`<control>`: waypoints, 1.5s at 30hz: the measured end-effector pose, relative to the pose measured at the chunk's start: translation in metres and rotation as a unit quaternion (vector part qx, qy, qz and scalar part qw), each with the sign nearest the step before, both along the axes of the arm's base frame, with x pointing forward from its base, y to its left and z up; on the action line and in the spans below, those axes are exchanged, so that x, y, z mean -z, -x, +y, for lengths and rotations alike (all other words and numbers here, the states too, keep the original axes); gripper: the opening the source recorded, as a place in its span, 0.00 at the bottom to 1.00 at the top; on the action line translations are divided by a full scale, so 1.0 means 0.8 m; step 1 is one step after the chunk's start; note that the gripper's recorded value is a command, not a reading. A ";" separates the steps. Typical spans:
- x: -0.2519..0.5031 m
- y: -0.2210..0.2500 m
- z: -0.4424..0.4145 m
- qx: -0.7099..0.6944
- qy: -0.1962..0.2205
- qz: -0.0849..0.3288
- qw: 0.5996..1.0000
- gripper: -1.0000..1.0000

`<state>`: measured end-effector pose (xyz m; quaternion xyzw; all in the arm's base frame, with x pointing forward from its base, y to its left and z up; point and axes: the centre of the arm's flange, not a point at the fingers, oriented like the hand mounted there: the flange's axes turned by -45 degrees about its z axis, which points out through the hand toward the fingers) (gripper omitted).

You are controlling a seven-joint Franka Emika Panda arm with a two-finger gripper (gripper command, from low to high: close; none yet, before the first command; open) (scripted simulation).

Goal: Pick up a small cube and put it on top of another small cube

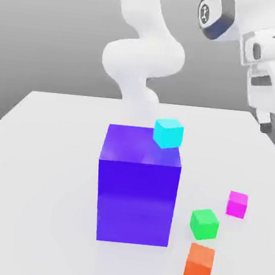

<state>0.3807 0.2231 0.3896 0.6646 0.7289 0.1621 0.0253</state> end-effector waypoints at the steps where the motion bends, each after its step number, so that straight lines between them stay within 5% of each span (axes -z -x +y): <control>1: 0.015 0.007 0.009 -0.030 0.010 0.003 0.999 0.50; 9: 0.129 0.081 0.061 -0.272 0.085 0.026 0.958 0.50; 20: 0.261 0.187 0.080 -0.541 0.156 0.048 0.825 0.50; 25: 0.318 0.188 0.079 -0.544 0.157 0.049 0.823 0.50; 26: 0.326 0.188 0.078 -0.544 0.157 0.050 0.823 0.00; 40: 0.255 0.187 0.077 -0.541 0.157 0.051 0.824 0.00; 45: 0.226 0.146 0.042 -0.433 0.151 0.068 0.886 0.00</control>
